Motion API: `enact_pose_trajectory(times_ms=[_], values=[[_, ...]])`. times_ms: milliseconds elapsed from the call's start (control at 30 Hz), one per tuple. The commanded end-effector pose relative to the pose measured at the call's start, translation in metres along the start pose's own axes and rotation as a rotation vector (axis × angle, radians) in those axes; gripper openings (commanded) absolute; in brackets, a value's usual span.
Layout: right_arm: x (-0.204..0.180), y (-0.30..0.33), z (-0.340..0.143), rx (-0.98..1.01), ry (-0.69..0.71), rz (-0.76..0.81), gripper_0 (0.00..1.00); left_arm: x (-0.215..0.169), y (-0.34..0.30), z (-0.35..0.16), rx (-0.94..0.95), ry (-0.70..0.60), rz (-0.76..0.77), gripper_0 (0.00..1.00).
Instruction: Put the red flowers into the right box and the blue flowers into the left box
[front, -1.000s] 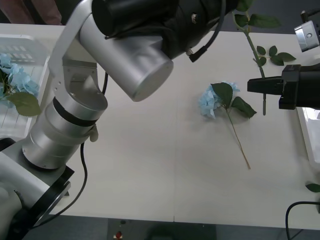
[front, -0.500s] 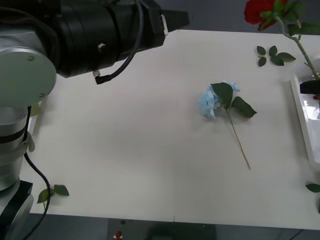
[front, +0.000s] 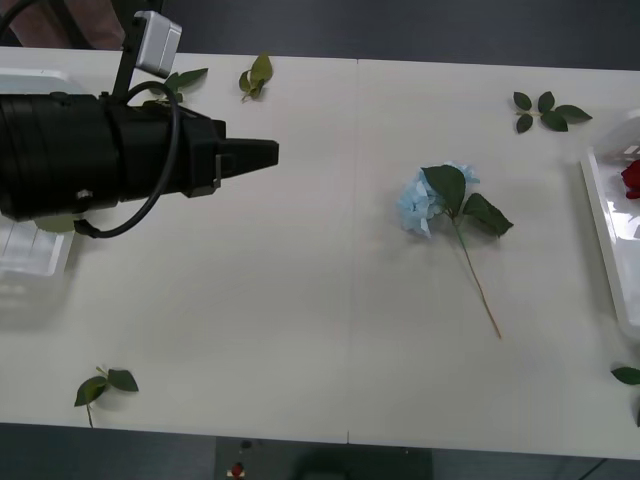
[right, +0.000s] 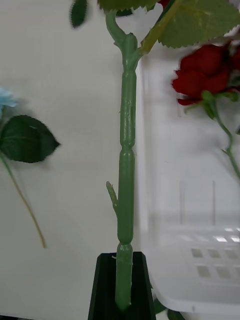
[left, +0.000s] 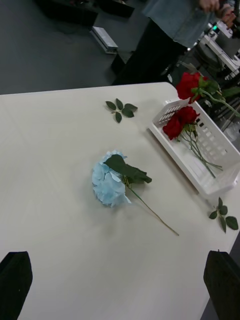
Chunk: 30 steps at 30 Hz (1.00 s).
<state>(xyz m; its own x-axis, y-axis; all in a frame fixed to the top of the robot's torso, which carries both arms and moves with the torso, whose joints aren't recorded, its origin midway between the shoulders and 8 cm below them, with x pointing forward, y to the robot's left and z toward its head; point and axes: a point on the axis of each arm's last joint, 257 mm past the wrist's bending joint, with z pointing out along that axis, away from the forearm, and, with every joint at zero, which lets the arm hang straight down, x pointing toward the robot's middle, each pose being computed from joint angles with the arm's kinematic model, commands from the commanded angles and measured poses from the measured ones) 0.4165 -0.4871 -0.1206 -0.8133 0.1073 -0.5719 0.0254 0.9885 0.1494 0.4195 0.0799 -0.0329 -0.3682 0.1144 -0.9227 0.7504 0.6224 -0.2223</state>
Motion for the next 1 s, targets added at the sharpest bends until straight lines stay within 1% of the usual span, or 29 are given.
enact_pose_trajectory(times_ms=[33,100,233,433,600,767,1000], values=[[-0.015,-0.038,-0.019,0.114,-0.020,0.062,0.00,0.003,-0.001,-0.016,0.029,-0.018,0.125,1.00],[-0.009,-0.054,-0.017,0.151,-0.005,0.096,0.00,0.011,-0.002,-0.021,0.051,-0.016,0.151,1.00],[-0.010,-0.075,-0.013,0.192,-0.017,0.136,0.00,0.018,0.000,-0.028,0.080,-0.012,0.174,1.00],[-0.006,-0.110,0.007,0.261,-0.026,0.207,0.00,0.025,0.001,-0.037,0.143,0.002,0.206,1.00],[0.003,-0.129,0.026,0.278,-0.026,0.255,0.00,0.029,-0.005,-0.036,0.167,0.000,0.192,1.00],[0.010,-0.142,0.046,0.308,-0.031,0.249,0.00,0.033,-0.007,-0.030,0.167,-0.004,0.200,1.00],[0.020,-0.152,0.076,0.366,-0.070,0.167,0.00,0.037,-0.014,-0.031,0.183,0.005,0.232,1.00]])
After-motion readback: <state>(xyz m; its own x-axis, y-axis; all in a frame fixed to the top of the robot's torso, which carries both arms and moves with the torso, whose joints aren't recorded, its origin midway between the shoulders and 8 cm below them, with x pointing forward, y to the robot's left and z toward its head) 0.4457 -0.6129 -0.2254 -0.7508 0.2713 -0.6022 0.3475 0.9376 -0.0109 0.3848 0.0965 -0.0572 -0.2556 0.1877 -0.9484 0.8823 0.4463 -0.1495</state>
